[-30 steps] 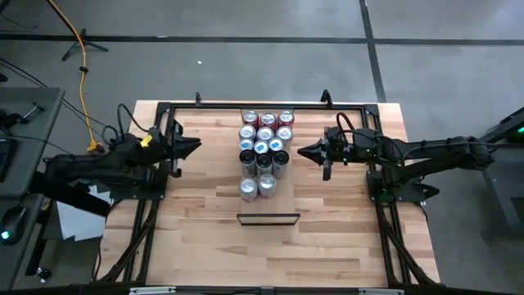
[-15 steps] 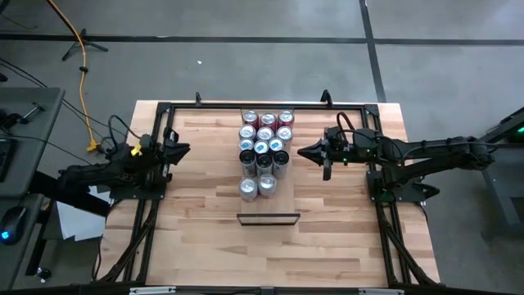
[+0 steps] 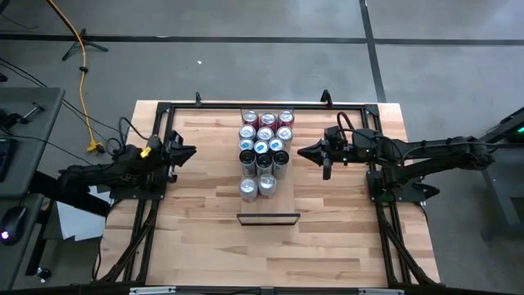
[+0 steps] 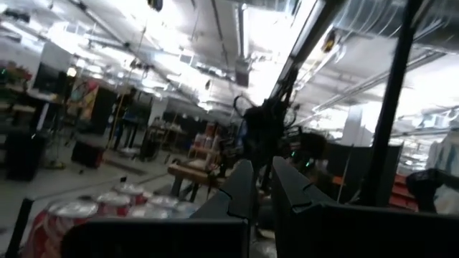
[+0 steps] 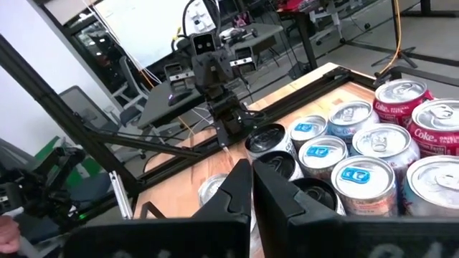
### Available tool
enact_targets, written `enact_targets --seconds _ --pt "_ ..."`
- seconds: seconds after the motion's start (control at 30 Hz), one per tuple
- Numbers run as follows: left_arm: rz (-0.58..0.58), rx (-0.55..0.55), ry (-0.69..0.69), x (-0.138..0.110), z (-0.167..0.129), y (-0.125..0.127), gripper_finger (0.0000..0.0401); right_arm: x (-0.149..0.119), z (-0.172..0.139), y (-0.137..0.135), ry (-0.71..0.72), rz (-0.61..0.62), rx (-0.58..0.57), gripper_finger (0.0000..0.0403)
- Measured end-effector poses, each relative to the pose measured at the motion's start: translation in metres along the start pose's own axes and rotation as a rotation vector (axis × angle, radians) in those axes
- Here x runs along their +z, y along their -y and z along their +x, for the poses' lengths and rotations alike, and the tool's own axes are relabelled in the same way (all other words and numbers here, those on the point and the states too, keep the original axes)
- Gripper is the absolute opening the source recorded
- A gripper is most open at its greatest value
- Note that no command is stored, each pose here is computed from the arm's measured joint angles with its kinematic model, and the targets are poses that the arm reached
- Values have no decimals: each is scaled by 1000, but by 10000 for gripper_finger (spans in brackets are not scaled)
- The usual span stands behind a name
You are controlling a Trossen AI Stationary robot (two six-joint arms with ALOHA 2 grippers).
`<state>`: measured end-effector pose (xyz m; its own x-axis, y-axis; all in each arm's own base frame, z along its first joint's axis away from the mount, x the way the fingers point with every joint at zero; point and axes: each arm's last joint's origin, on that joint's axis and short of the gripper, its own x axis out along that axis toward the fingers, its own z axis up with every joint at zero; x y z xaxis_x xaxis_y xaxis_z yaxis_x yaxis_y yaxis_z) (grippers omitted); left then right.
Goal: Place canned beverage on shelf
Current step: Return to Home Position
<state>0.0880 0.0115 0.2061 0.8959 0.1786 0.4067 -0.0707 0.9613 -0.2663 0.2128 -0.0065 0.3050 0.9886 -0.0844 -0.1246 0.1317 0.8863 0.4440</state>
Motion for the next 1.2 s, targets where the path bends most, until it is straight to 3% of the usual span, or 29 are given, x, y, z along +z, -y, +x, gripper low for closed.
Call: enact_targets --seconds 0.4,0.63,0.73,0.93,1.2 --pt "25 57 -97 -10 -1 -4 1 -8 -11 0 -150 -52 73 0" --pt "-138 57 -113 -12 -1 -4 1 -15 -50 -1 -249 -163 106 0" --pt "-198 59 -113 -12 -1 -4 1 -22 -67 1 -221 -165 141 0" --pt "-202 33 -171 -16 -1 -4 0 -49 -91 13 -168 -107 161 0" --pt "-130 47 -258 -24 -3 -5 1 -75 -85 27 68 -96 200 0"
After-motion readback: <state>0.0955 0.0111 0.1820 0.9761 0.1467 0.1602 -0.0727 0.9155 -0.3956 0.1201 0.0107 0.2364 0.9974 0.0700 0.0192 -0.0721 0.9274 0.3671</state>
